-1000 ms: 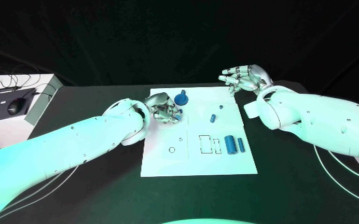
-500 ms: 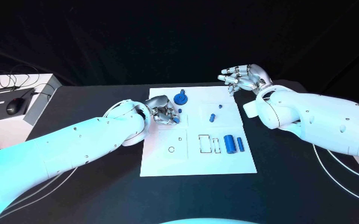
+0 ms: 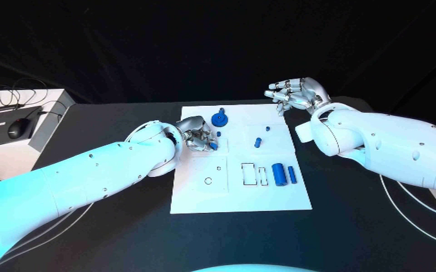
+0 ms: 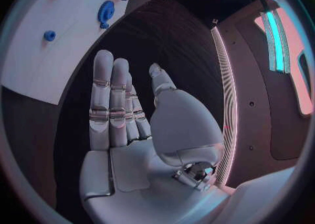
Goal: Assemble the parts on the task board
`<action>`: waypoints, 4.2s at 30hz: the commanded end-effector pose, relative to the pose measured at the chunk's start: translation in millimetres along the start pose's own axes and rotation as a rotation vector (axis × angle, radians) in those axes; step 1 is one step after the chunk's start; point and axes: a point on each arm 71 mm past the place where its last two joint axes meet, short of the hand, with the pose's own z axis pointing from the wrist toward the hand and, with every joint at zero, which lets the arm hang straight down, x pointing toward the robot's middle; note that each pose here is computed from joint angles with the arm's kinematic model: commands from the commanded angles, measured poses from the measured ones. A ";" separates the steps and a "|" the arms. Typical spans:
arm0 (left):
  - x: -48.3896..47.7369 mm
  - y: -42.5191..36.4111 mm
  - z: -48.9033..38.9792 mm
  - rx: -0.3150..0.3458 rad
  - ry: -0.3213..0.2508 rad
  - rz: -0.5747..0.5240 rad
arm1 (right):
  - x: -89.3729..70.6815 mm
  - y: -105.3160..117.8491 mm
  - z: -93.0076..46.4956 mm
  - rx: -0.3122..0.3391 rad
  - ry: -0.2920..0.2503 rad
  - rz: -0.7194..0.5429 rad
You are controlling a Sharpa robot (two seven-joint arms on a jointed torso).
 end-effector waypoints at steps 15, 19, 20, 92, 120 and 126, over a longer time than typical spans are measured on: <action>2.4 0.5 -0.3 0.014 0.025 -0.017 | 1.4 0.8 -0.1 -0.011 0.014 -0.002; 2.5 0.8 -0.4 0.014 0.029 -0.016 | 1.3 0.8 -0.1 -0.011 0.014 -0.002; 2.5 0.9 -0.5 0.014 0.030 -0.016 | 1.3 0.7 -0.1 -0.011 0.014 -0.002; -3.0 0.6 -1.7 0.049 -0.015 -0.021 | 2.3 0.3 -0.1 -0.011 0.018 -0.003; -4.0 1.0 -2.4 0.055 -0.024 -0.028 | 2.4 0.1 -0.1 -0.009 0.018 -0.003; -4.1 0.9 -2.5 0.057 -0.027 -0.031 | 2.5 0.1 -0.2 -0.009 0.018 -0.003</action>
